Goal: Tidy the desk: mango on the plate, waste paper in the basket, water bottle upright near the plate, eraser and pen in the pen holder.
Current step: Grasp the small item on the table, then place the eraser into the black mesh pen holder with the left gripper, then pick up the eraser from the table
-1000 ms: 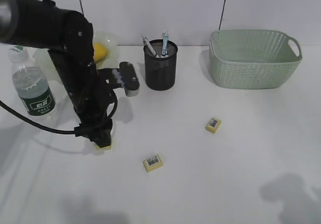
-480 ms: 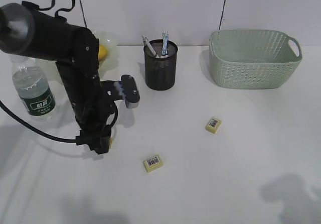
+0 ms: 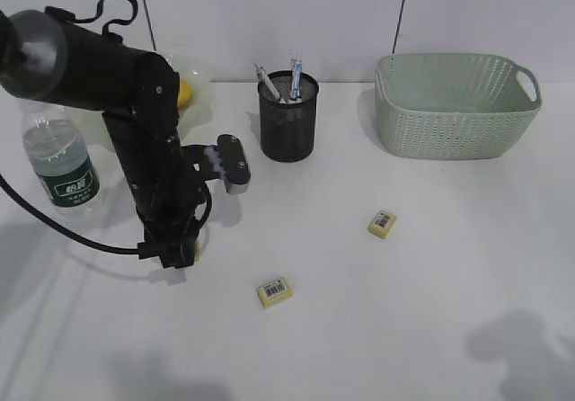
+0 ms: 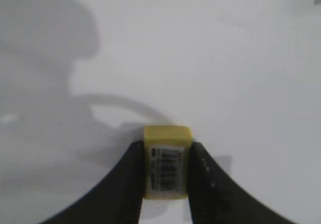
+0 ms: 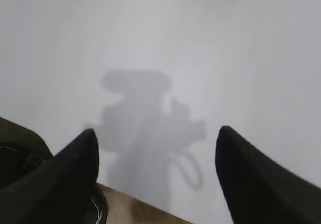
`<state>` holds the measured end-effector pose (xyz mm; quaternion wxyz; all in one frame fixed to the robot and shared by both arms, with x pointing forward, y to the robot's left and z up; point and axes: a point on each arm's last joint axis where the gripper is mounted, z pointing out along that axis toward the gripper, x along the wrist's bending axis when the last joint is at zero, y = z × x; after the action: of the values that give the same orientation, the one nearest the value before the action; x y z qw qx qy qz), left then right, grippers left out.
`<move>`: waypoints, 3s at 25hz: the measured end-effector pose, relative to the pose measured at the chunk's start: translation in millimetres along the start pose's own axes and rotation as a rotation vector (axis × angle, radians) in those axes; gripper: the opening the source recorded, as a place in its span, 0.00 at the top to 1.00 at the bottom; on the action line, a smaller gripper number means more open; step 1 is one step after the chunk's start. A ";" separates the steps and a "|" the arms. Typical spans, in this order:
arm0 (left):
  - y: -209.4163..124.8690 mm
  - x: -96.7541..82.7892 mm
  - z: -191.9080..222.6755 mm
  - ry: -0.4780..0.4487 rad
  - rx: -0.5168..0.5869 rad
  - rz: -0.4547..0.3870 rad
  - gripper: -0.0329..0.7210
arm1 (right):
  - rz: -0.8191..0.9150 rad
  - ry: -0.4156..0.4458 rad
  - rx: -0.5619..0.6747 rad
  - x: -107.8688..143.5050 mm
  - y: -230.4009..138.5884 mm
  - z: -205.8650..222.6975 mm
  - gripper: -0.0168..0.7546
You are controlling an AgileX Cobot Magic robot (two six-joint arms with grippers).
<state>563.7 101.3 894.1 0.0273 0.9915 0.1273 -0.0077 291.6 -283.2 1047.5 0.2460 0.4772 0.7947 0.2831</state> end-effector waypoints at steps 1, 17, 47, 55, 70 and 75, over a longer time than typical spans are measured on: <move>0.0 0.0 0.0 0.000 -0.001 -0.001 0.68 | 0.000 0.000 0.000 0.0 0.0 0.0 0.24; -0.7 -12.3 -113.7 0.222 -0.287 -0.083 0.68 | -0.001 0.000 0.000 0.0 0.0 0.0 0.24; 92.0 74.2 -88.3 0.345 -0.863 -0.478 0.68 | -0.002 0.000 0.000 0.0 0.0 0.0 0.24; 90.2 76.8 -91.4 0.355 -0.874 -0.487 0.41 | -0.001 0.000 0.000 0.0 0.0 0.0 0.24; 64.1 27.4 -175.7 0.177 -0.778 -0.412 0.39 | -0.001 0.000 0.000 0.0 0.0 0.0 0.24; 20.4 -1.8 -211.7 0.168 -0.496 -0.501 0.40 | -0.001 0.000 0.000 0.0 0.0 0.0 0.24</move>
<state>568.9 93.1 1106.5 0.2536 0.8898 0.3663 0.0986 291.6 -283.2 1047.5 0.2461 0.4770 0.7949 0.2831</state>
